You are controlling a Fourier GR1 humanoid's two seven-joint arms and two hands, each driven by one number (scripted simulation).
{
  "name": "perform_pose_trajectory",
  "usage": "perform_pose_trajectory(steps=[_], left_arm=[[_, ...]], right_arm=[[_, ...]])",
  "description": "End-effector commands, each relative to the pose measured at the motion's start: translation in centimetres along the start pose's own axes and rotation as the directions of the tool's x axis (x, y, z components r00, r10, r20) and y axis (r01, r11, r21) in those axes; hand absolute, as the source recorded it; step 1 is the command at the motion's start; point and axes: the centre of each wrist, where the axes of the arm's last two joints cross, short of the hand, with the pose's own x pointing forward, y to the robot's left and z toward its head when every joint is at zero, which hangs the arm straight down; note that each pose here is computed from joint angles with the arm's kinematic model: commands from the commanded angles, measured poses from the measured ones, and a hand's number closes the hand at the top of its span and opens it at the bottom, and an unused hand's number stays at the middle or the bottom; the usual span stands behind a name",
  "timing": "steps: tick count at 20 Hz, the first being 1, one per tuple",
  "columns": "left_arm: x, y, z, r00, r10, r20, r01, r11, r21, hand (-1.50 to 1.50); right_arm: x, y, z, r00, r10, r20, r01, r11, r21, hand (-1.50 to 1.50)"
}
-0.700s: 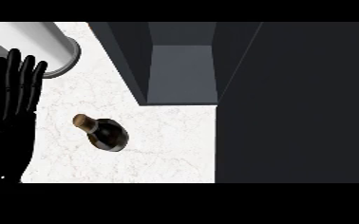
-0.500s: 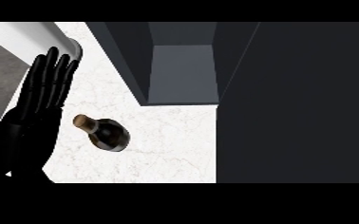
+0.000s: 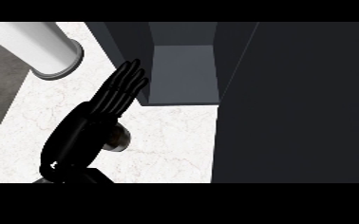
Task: Pick up the wine, place it into the cabinet and close the cabinet
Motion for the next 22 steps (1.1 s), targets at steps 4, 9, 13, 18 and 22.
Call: perform_pose_trajectory(steps=[4, 9, 13, 18, 22], left_arm=[[4.5, -3.7, 1.5, 0.996, 0.062, -0.067, -0.064, 0.997, -0.038, -1.50], [6.8, -4.9, 1.5, 0.997, 0.054, -0.062, -0.057, 0.998, -0.040, -1.50], [8.1, -5.2, 2.7, 0.995, 0.069, -0.067, -0.070, 0.997, -0.020, -1.50], [9.2, -7.3, 4.2, 0.995, 0.081, -0.066, -0.080, 0.997, 0.011, -1.50], [9.9, -7.8, 4.4, 0.993, 0.069, -0.096, -0.069, 0.998, 0.006, -1.50]], right_arm=[[5.0, 0.6, 2.4, 0.999, -0.037, -0.014, 0.038, 0.998, 0.052, -1.50], [5.6, 0.2, 3.2, 0.999, -0.035, -0.008, 0.036, 0.997, 0.067, -1.50], [6.3, 1.2, 3.0, 0.999, -0.032, -0.011, 0.032, 0.998, 0.056, -1.50], [8.0, 2.0, 4.2, 0.999, -0.047, -0.029, 0.048, 0.998, 0.039, -1.50], [8.5, 2.4, 3.6, 0.999, -0.050, -0.020, 0.050, 0.998, 0.037, -1.50]])
